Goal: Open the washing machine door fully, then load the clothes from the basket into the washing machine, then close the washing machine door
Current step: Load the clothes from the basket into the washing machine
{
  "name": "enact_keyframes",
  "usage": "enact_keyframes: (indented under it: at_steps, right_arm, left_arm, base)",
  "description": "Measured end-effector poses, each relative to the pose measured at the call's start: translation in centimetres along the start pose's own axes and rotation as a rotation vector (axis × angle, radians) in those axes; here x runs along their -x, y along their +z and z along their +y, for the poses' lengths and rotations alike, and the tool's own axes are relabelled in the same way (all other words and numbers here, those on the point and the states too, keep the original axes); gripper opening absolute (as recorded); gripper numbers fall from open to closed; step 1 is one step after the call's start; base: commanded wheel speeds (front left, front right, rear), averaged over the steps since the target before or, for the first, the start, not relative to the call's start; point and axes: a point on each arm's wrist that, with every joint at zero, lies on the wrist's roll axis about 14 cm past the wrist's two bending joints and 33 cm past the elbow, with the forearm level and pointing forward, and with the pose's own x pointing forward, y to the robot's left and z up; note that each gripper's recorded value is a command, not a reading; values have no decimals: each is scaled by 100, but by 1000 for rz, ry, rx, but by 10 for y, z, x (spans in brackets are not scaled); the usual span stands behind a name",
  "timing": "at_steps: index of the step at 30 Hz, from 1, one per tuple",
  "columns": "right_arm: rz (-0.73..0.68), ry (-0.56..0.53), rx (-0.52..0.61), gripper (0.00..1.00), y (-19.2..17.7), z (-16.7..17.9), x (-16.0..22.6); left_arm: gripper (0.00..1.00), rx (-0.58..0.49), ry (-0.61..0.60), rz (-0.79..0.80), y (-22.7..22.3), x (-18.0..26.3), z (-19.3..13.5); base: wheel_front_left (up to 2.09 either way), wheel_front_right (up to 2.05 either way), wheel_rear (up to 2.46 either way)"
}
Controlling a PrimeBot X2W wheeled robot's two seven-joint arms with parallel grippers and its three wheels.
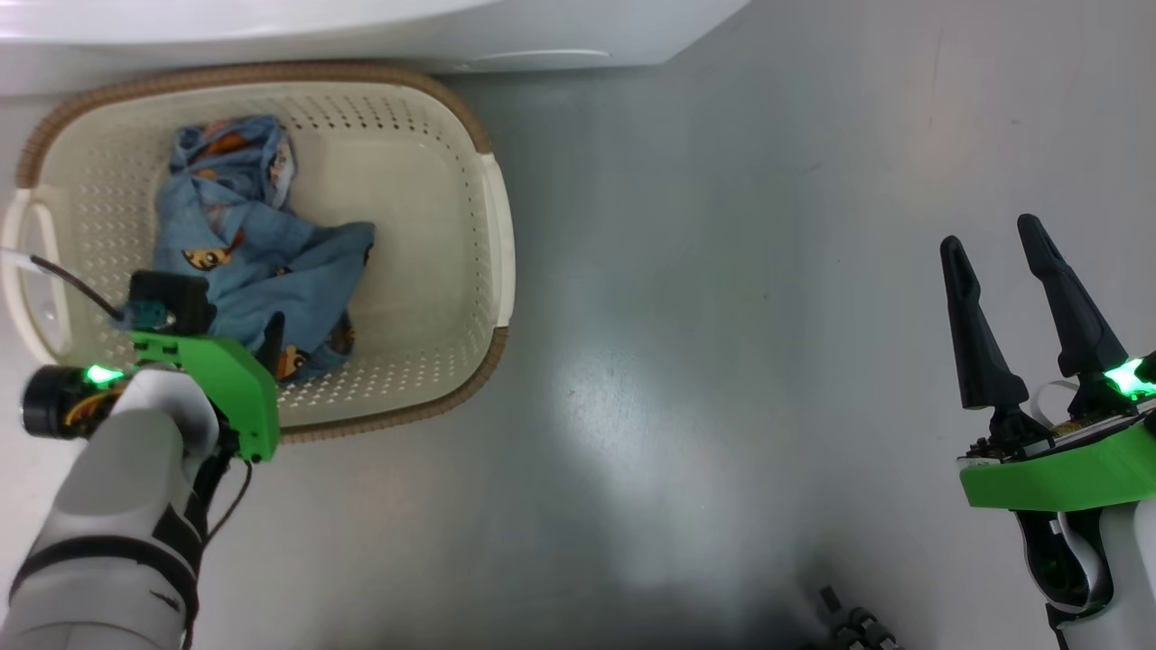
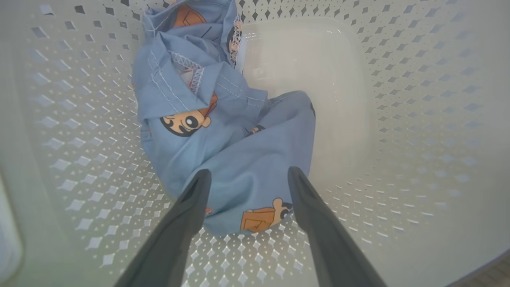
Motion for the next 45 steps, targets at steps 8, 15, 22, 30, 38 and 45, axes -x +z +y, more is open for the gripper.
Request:
enact_keyframes:
  at_steps: [8,15,22,30,38,45]
  right_arm:
    - [17,-21,-8,100,-10,-8,-5]
    - [30,-30,-3,100,-16,-12,-6]
    - [29,-28,2,100,-15,-12,-7]
    - [37,-28,7,100,-19,-13,-9]
    - [42,-25,6,100,-21,-13,-10]
    - [43,-25,8,100,-21,-13,-10]
  left_arm:
    - [100,-18,-26,27,2,-23,-5]
    - [100,-16,-42,72,-10,-32,-11]
    - [100,-20,-38,99,-12,-38,-7]
    - [100,-32,-53,129,-16,-49,-11]
    - [100,-49,-58,163,-23,-56,-11]
    - [0,-52,-63,158,-19,-58,-12]
  base:
    - [0,0,0]
    - [0,0,0]
    - [0,0,0]
    - [0,0,0]
    - [0,0,0]
    - [0,0,0]
